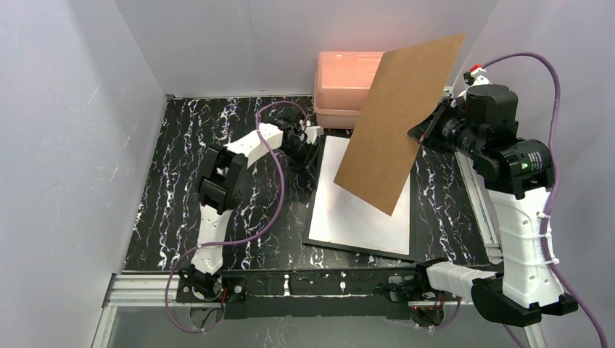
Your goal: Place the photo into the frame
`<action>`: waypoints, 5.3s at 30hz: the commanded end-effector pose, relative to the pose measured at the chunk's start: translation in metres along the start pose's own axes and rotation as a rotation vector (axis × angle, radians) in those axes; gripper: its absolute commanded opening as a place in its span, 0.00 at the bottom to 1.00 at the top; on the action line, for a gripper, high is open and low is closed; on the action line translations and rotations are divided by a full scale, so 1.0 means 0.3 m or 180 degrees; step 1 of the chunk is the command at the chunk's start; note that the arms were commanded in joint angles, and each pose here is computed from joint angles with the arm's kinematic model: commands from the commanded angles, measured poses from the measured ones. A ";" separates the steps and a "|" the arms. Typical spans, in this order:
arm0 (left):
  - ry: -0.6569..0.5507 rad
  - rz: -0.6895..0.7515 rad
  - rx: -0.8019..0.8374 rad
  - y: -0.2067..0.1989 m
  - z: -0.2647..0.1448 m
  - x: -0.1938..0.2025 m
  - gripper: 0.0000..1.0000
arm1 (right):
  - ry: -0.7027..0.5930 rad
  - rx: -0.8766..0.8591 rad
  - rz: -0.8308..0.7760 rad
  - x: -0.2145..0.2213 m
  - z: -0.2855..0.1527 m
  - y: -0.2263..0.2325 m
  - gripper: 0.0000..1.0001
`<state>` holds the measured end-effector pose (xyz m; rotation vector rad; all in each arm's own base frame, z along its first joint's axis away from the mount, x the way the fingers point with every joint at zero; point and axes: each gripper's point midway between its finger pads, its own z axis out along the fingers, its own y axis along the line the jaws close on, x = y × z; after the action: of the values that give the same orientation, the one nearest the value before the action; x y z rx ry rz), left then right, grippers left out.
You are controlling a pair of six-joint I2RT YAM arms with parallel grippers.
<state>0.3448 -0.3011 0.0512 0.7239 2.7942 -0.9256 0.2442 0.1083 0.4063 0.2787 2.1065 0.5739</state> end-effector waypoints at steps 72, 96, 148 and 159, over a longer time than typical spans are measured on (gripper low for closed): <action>-0.0443 -0.1695 -0.0632 0.457 -0.424 0.388 0.03 | 0.0734 -0.1551 0.0401 0.226 0.328 0.269 0.01; -0.0864 -0.1054 -0.0582 0.397 -0.782 0.394 0.48 | 0.1404 -0.1770 0.0601 0.484 0.475 0.352 0.01; -0.0645 -0.1062 -0.0557 0.431 -0.687 0.479 0.43 | 0.1339 -0.1526 0.0494 0.672 0.553 0.334 0.01; -0.0643 -0.1068 -0.0551 0.431 -0.681 0.484 0.43 | 0.1174 -0.1410 0.0410 0.650 0.564 0.307 0.01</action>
<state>0.2945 -0.0276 0.1076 0.1195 2.8184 -0.7033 0.2546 0.3156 0.2003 0.1004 2.4097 1.2323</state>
